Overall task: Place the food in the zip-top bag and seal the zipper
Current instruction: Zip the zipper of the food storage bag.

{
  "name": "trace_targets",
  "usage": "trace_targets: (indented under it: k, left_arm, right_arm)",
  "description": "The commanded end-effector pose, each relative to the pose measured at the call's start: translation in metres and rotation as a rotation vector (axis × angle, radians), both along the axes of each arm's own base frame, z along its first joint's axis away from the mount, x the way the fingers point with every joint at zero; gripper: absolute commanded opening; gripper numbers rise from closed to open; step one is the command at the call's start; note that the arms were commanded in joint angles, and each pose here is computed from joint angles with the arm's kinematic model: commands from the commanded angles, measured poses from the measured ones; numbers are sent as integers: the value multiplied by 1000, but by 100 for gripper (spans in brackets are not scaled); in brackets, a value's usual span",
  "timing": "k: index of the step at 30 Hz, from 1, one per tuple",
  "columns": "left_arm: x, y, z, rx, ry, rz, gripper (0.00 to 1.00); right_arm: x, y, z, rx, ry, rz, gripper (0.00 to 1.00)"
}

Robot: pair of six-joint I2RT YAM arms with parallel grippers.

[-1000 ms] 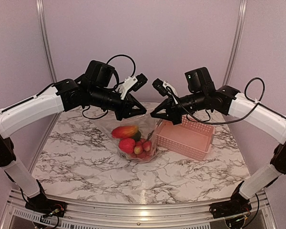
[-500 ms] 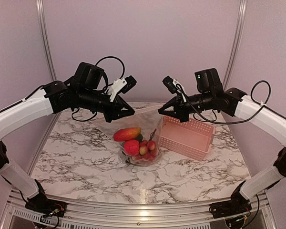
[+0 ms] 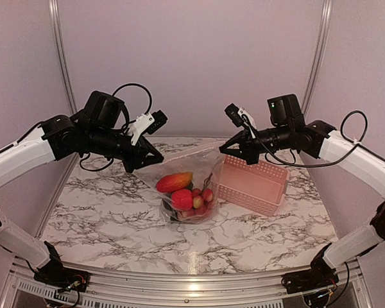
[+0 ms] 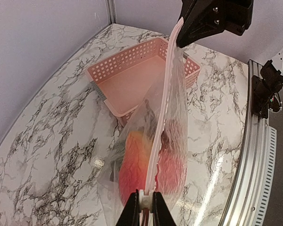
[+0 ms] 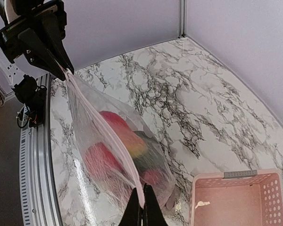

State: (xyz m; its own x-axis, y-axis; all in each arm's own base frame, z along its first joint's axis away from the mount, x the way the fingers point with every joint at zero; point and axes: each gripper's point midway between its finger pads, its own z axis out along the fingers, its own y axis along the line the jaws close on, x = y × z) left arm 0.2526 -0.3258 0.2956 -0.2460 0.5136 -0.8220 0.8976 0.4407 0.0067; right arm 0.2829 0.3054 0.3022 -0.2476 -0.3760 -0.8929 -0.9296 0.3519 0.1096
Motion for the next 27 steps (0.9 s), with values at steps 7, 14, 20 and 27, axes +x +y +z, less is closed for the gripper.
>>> trace_targets:
  k: [7,14,20,27]
  left_arm:
    - [-14,54,-21,108,20,92,0]
    - [-16,71,-30,147,15,121,0]
    - [-14,79,-36,171,5,143,0]
    - [-12,83,-35,170,-1,162,0]
  right_arm:
    - [20,-13,6,-16,-15,-94,0]
    - [23,-12,3,-19,-11,-102,0]
    - [26,-11,1,-26,-8,-110,0]
    - [29,-11,-3,-33,-5,-114,0]
